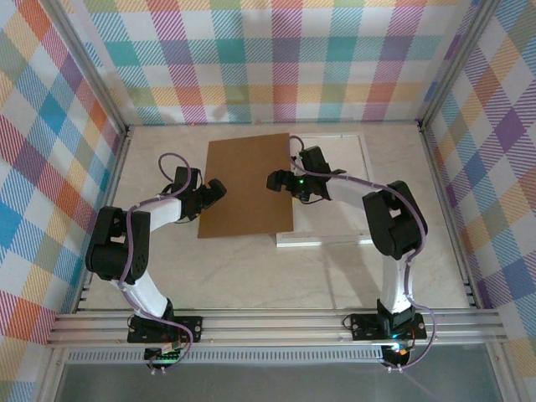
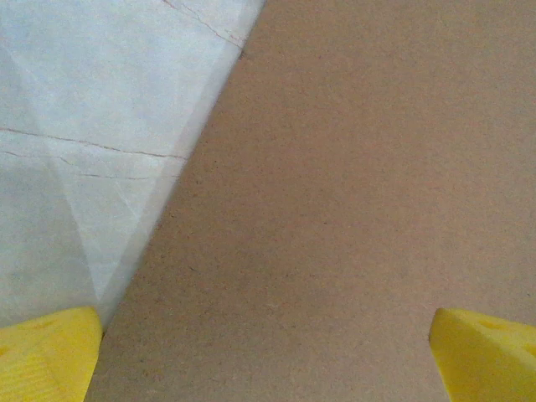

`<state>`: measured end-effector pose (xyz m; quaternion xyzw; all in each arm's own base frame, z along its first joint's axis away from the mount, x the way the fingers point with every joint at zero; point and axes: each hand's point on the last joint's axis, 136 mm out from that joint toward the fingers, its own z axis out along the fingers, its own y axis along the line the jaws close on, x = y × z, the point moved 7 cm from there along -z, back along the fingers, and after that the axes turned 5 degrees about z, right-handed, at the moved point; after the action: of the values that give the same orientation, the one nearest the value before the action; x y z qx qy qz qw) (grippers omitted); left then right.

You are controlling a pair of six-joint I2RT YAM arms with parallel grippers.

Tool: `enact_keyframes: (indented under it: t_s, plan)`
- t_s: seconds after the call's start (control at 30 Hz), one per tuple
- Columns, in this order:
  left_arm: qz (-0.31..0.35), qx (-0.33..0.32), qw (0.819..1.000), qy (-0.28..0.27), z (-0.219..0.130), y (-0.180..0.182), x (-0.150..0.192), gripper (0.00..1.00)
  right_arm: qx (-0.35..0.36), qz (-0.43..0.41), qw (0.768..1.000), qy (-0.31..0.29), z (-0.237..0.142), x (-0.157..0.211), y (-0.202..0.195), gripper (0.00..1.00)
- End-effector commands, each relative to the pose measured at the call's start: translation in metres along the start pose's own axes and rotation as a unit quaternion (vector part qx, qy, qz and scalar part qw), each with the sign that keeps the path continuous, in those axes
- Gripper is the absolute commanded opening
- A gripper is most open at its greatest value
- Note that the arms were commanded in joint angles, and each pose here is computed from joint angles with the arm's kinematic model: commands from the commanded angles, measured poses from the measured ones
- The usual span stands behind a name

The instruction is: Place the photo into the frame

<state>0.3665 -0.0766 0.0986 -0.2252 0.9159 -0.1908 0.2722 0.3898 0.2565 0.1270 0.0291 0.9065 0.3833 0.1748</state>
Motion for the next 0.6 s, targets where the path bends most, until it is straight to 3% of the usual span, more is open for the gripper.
enact_keyframes:
  t_s: [0.0,0.07,0.33,0.57]
  plan:
    - [-0.009,0.025,0.993,0.111,0.005,-0.003,0.046,1.00,-0.130,-0.046,0.990,0.008,-0.022,0.003,0.056,0.89]
    - [-0.009,0.026,0.994,0.109,0.005,-0.003,0.046,1.00,-0.151,-0.043,0.988,0.012,-0.023,0.004,0.062,0.85]
    - [-0.010,0.025,0.994,0.109,0.006,-0.003,0.045,1.00,-0.186,-0.028,0.981,0.053,0.004,0.008,0.082,0.47]
    - [-0.004,0.019,0.995,0.101,0.002,-0.002,0.045,1.00,-0.181,-0.027,0.982,0.056,0.002,0.005,0.091,0.25]
